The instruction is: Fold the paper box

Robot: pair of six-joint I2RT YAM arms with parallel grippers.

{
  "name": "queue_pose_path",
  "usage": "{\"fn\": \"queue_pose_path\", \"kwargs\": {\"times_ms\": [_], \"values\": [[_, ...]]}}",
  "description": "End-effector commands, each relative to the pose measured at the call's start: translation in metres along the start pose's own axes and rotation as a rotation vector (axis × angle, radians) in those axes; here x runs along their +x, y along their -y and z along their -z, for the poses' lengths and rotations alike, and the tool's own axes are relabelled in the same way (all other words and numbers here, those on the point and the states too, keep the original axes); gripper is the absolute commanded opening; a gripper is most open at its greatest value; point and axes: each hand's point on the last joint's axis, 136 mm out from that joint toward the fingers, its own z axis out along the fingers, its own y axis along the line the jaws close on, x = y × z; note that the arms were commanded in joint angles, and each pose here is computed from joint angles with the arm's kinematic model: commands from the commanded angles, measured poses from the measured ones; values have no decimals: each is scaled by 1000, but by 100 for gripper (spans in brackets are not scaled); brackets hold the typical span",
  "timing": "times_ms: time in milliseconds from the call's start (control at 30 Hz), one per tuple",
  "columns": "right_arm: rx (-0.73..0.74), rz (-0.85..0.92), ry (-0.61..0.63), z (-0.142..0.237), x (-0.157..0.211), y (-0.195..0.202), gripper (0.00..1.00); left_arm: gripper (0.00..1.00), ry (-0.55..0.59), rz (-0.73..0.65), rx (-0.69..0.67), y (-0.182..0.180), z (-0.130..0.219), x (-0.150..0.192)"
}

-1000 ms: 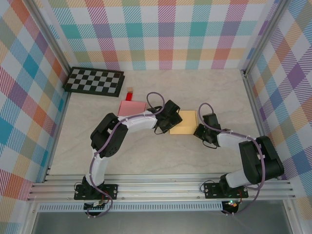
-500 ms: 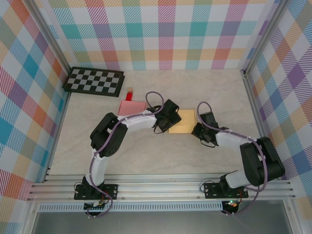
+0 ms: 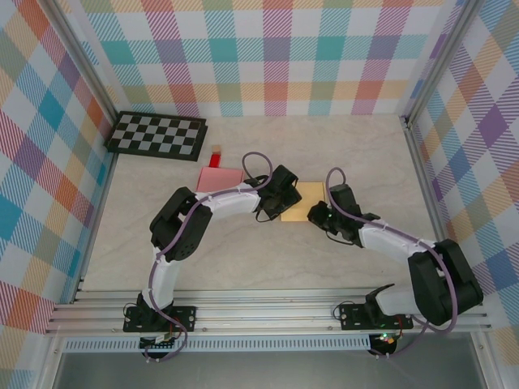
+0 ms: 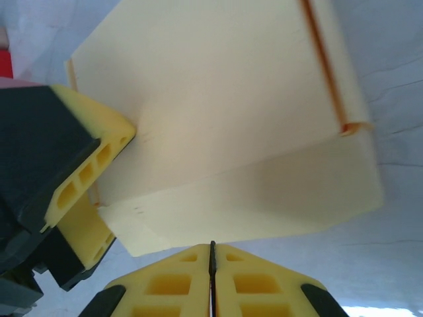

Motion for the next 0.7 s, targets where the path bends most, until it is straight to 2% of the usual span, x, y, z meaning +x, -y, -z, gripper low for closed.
{"fn": "queue_pose_path", "kwargs": {"times_ms": [0,167,333,500,667], "values": [[-71,-31,-21,-12,7,-23,10,72,-52,-20,-221,-70,-19,17],[-95,-53,-27,-31,19,-29,10,72,-56,-18,-219,-69,-19,18],[-140,-63,57,-49,4,-35,9,72,-67,-13,-214,-70,-19,20],[-99,-105,12,-76,12,-28,8,72,-80,-4,-200,-69,-17,23],[-132,-140,57,-75,13,-24,8,72,-77,-8,-199,-70,-15,22]]}}
